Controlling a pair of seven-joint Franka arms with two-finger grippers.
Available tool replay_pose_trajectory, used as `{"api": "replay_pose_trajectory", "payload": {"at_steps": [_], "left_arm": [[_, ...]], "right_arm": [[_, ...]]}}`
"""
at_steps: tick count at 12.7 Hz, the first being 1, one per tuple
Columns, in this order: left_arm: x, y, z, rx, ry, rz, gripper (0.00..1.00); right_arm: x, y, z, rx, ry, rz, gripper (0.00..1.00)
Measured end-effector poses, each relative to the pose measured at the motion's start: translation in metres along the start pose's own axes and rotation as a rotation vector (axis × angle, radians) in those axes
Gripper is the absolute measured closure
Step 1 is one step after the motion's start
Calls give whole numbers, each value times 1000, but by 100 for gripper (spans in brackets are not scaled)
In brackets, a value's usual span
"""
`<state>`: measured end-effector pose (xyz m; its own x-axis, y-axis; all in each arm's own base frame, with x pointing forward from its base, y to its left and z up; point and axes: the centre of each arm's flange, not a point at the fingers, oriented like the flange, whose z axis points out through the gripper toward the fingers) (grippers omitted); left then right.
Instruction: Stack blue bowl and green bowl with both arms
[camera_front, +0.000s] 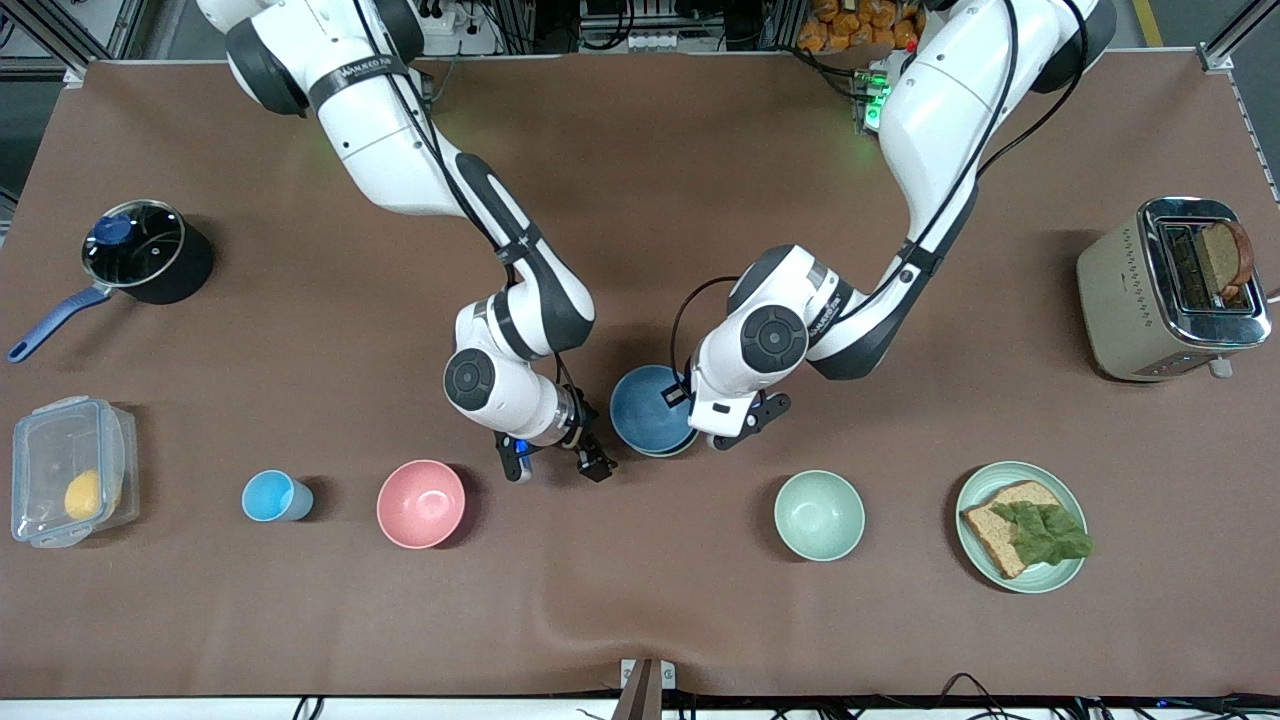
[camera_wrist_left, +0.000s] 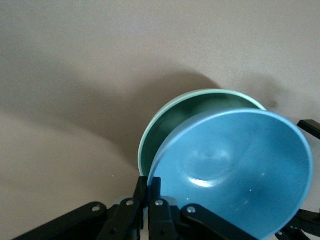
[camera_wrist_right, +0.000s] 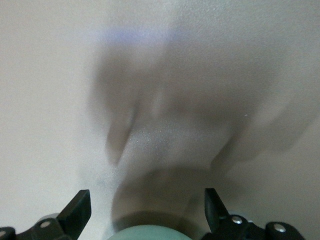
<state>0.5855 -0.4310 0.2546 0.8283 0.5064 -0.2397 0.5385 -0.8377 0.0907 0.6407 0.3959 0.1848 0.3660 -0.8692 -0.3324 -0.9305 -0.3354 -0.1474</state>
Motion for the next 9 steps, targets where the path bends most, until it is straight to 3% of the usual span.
{"api": "replay_pose_trajectory", "payload": {"at_steps": [7, 9], "left_arm": [[9, -1, 15, -19, 5, -10, 96], [10, -1, 15, -19, 7, -10, 80]], "right_arm": [[3, -1, -1, 2, 1, 9, 0], [13, -3, -4, 7, 5, 19, 0]]}}
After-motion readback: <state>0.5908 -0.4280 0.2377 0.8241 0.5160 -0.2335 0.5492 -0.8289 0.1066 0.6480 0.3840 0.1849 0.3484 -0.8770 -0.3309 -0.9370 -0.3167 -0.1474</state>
